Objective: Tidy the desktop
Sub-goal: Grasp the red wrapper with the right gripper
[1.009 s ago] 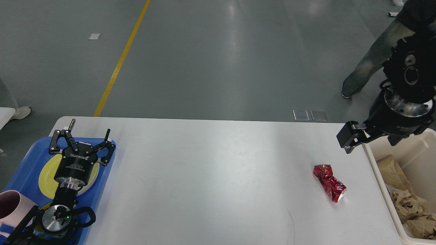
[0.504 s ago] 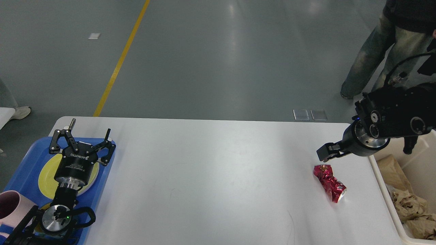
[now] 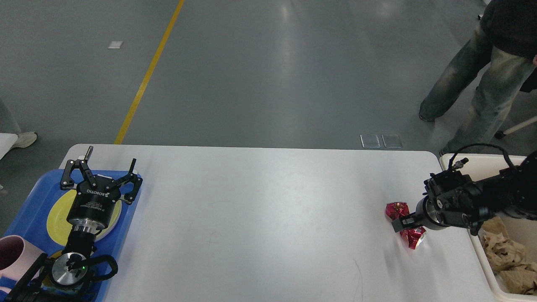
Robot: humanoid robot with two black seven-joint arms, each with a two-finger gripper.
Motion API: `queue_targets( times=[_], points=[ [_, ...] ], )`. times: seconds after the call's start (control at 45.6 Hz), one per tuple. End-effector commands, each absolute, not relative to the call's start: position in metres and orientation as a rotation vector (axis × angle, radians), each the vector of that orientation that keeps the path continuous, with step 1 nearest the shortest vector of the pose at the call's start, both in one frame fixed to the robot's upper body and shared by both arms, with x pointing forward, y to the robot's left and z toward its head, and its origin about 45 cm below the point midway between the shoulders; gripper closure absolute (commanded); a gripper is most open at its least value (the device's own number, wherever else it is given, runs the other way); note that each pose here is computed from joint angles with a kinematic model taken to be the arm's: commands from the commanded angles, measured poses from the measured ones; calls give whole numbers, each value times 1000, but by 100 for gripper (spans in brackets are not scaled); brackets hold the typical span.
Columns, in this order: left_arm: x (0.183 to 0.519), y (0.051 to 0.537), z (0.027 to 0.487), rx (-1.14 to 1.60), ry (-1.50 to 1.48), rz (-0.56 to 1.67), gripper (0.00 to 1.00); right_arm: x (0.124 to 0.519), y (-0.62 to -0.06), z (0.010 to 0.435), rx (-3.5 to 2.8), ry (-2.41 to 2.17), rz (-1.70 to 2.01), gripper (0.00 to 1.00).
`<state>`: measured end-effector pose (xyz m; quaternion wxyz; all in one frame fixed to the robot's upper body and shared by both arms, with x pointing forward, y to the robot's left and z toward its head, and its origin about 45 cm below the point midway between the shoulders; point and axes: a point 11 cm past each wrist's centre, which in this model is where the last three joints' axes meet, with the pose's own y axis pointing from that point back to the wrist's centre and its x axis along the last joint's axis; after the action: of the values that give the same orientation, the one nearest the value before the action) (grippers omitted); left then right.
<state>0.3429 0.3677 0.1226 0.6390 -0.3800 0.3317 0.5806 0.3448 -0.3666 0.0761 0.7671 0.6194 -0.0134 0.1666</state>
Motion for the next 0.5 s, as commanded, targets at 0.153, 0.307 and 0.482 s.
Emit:
queue_targets(
  times=[0.153, 0.307, 0.482],
  points=[
    [343, 368, 122, -868, 758, 1326, 3, 345, -364, 65, 1339, -52, 388, 0],
    [343, 368, 122, -867, 758, 1326, 3, 342, -362, 53, 1335, -66, 413, 0],
    [343, 368, 122, -867, 758, 1326, 3, 338, -358, 47, 1347, -60, 412, 0]
  ],
)
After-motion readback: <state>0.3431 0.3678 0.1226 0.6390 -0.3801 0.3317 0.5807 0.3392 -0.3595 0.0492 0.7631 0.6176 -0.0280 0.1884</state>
